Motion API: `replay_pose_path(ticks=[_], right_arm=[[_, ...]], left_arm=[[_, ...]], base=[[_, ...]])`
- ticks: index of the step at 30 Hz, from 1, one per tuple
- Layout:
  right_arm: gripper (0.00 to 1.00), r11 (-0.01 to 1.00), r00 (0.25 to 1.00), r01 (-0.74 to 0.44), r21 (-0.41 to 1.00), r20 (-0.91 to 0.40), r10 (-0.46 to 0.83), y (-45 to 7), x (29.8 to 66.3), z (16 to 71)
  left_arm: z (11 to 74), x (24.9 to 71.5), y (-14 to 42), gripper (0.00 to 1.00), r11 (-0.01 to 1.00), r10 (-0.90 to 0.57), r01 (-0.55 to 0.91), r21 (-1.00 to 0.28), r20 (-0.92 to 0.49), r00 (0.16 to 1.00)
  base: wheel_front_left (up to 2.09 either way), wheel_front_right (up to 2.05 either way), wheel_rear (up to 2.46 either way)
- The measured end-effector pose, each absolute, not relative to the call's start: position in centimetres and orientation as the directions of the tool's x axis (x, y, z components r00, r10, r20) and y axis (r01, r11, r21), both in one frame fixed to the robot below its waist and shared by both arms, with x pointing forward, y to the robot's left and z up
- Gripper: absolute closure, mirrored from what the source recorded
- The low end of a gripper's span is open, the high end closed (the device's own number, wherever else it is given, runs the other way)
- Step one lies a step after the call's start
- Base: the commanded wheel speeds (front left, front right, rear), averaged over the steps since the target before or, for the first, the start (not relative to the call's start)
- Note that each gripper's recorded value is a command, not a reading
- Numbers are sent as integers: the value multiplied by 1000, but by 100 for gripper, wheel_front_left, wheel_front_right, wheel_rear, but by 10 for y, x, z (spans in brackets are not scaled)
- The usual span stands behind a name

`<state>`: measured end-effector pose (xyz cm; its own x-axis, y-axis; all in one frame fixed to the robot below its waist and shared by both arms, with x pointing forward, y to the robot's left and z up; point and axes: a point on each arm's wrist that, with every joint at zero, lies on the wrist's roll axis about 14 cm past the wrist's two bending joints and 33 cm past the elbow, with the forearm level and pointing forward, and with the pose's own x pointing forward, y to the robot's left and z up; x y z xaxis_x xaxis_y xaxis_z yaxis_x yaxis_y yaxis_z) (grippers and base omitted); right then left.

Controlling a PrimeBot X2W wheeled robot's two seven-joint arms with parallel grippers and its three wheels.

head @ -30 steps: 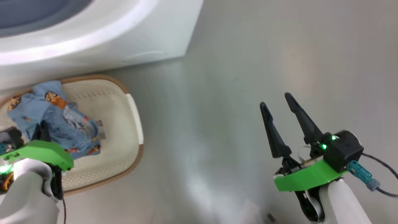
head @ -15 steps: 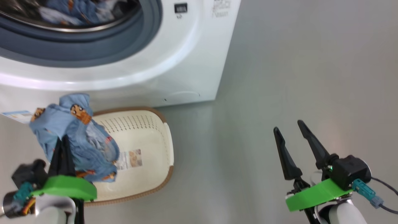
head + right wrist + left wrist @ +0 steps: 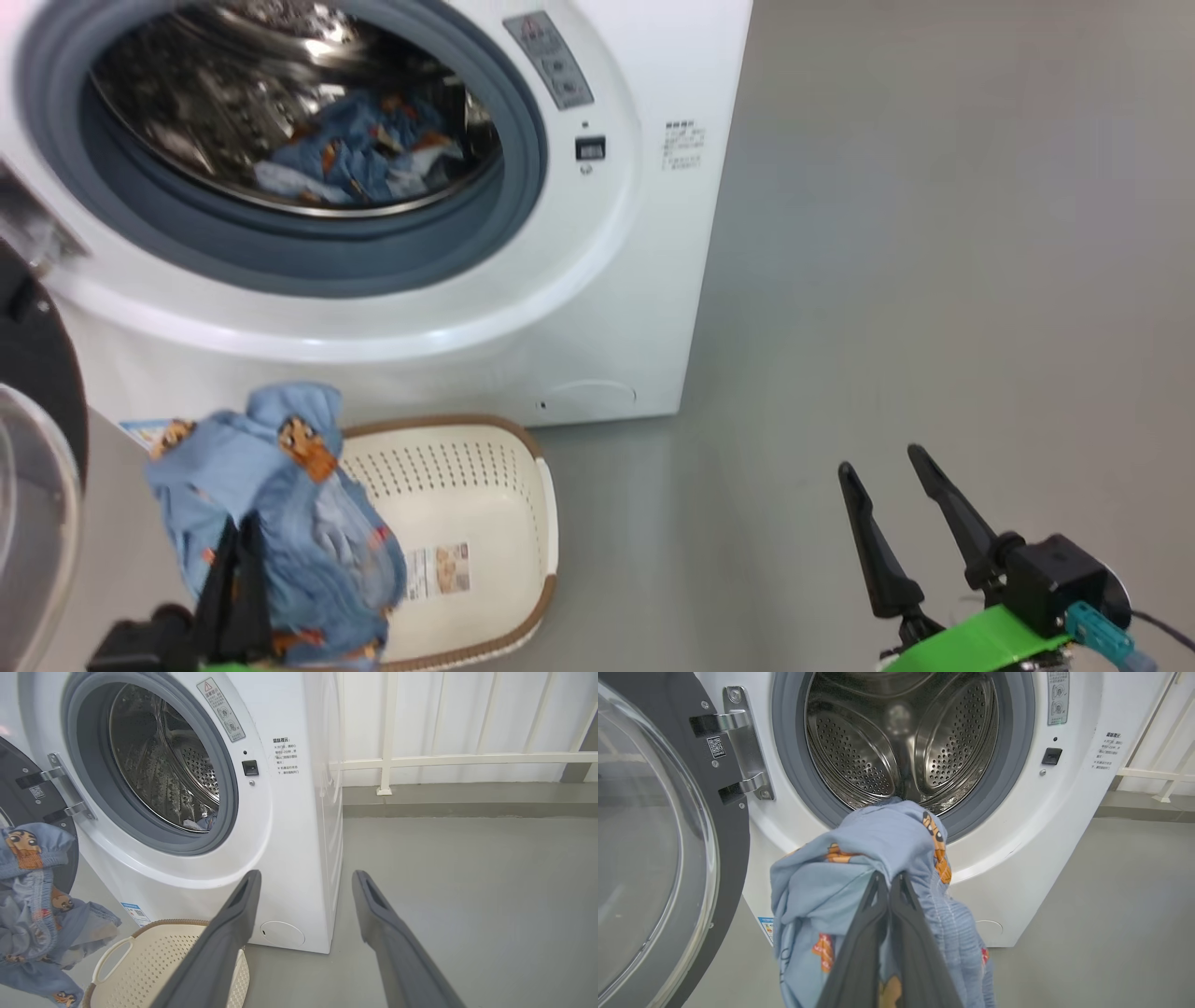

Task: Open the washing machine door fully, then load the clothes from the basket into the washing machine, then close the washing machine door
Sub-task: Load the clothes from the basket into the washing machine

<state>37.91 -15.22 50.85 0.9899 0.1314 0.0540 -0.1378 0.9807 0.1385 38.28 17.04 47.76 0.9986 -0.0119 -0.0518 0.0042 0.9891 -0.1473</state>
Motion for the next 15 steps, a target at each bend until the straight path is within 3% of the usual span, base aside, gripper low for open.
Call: replay_pose_path(ticks=[15], right_arm=[[0,980,984,-150,132,115,136,-151,344,536]], left_arm=[[513,336,165,100,989,-13,13,-148,1,1000]], base=[[0,0,0]])
